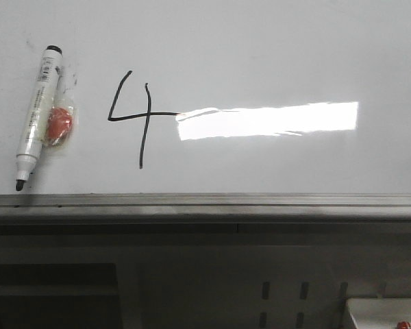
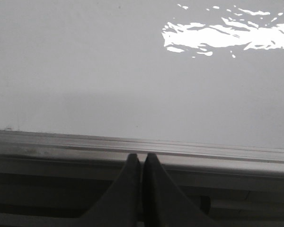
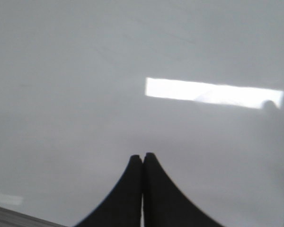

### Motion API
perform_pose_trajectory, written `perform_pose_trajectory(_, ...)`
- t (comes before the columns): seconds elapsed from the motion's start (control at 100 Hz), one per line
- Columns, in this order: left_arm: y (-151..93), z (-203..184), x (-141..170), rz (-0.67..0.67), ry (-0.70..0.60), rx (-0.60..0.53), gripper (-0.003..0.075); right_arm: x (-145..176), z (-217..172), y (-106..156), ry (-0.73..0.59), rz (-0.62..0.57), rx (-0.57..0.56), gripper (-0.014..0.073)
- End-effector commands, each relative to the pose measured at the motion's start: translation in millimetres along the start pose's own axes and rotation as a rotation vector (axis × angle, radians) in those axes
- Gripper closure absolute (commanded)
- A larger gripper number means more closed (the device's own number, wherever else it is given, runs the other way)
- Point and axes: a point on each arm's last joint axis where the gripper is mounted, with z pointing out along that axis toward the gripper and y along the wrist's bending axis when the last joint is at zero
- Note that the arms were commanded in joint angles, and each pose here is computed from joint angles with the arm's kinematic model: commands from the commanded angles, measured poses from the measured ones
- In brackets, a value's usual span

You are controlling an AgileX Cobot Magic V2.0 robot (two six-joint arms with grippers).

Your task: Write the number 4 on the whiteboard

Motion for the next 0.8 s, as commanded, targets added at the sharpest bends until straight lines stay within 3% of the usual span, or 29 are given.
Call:
perform_pose_trajectory(0.0,0,2,6,-0.014,-0.036,0.0,0.0741,-4,-3,-6,-0.081,0.019,0.089,0.0659)
perform_pose_trajectory(0.29,0,2,6,-0.014,-0.036,0.0,0.0741,48,-12,-10,-0.036,0.12,0.255,0.0659)
perform_pose_trajectory(0.55,0,2,6,-0.014,-0.036,0.0,0.0741,72,-17,-8,0.198,0.136,0.262,0.0659)
perform_pose_trajectory(0.79,0,2,6,-0.014,-0.036,0.0,0.0741,72,-17,-8,0.199,0.135,0.262,0.0659)
